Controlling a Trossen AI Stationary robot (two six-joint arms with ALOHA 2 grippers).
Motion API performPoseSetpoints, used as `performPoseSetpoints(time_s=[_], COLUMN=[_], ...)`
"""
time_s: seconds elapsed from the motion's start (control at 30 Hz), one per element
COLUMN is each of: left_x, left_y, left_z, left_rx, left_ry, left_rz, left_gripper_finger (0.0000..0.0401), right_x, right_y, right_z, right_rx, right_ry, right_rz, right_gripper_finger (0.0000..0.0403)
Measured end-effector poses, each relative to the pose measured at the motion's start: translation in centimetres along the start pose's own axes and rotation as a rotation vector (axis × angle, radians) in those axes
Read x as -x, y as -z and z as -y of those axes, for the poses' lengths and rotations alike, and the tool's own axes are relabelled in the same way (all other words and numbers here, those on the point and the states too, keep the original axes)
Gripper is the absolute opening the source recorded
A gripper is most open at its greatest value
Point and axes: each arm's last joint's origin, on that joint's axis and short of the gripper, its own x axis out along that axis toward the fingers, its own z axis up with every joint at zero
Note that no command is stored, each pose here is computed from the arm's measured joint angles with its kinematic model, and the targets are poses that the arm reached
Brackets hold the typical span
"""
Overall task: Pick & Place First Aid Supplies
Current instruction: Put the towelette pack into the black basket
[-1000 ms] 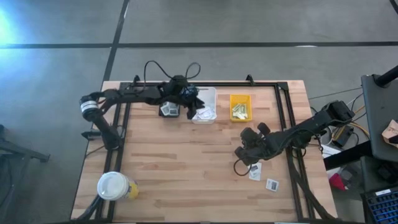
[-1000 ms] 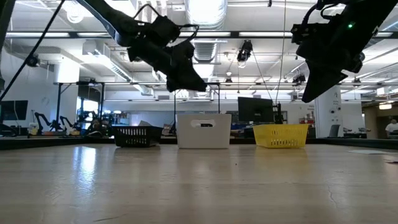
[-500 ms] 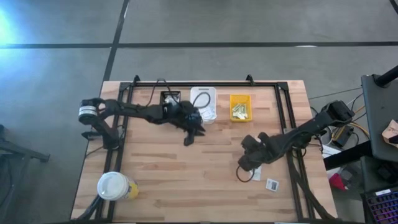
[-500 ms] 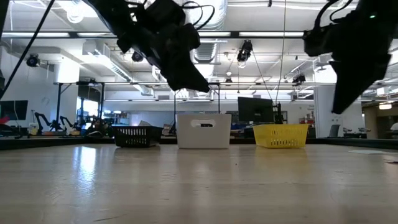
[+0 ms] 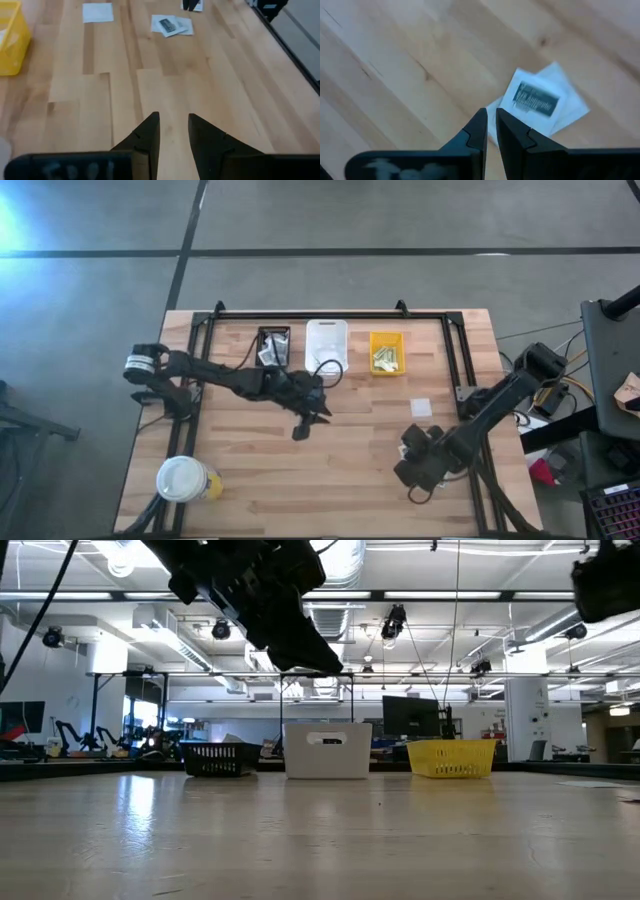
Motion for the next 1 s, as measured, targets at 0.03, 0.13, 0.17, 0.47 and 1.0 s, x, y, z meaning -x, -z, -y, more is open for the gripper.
performPoseSetpoints(time_s=[0.03, 0.13, 0.17, 0.47, 1.0], left_x=[-0.1, -0.2, -0.2, -0.6, -1.1], left_y=[0.0, -0.1, -0.1, 0.7, 5.3], left_z=[0.2, 0.9, 1.0, 1.9, 1.7], left_rx=[-0.005, -0.017, -0.021, -0.011, 0.117], left_ry=[0.005, 0.01, 0.006, 0.024, -0.015], left_rz=[0.002, 0.01, 0.011, 0.047, 0.054], left_gripper_finger=[0.0094, 0.0094, 0.0094, 0.0094, 0.0094], right_x=[-0.2, -1.1, -1.4, -4.3, -6.4], right_y=[0.4, 1.5, 1.8, 3.1, 0.8], right_z=[-0.1, -0.4, -0.5, -1.0, -2.1], right_rx=[-0.009, -0.037, -0.044, -0.029, -0.052], right_ry=[0.001, 0.016, 0.02, 0.128, 0.087], right_rz=[-0.005, -0.015, -0.025, -0.069, -0.016], right_gripper_finger=[0.0038, 0.0038, 0.0038, 0.0038, 0.0038])
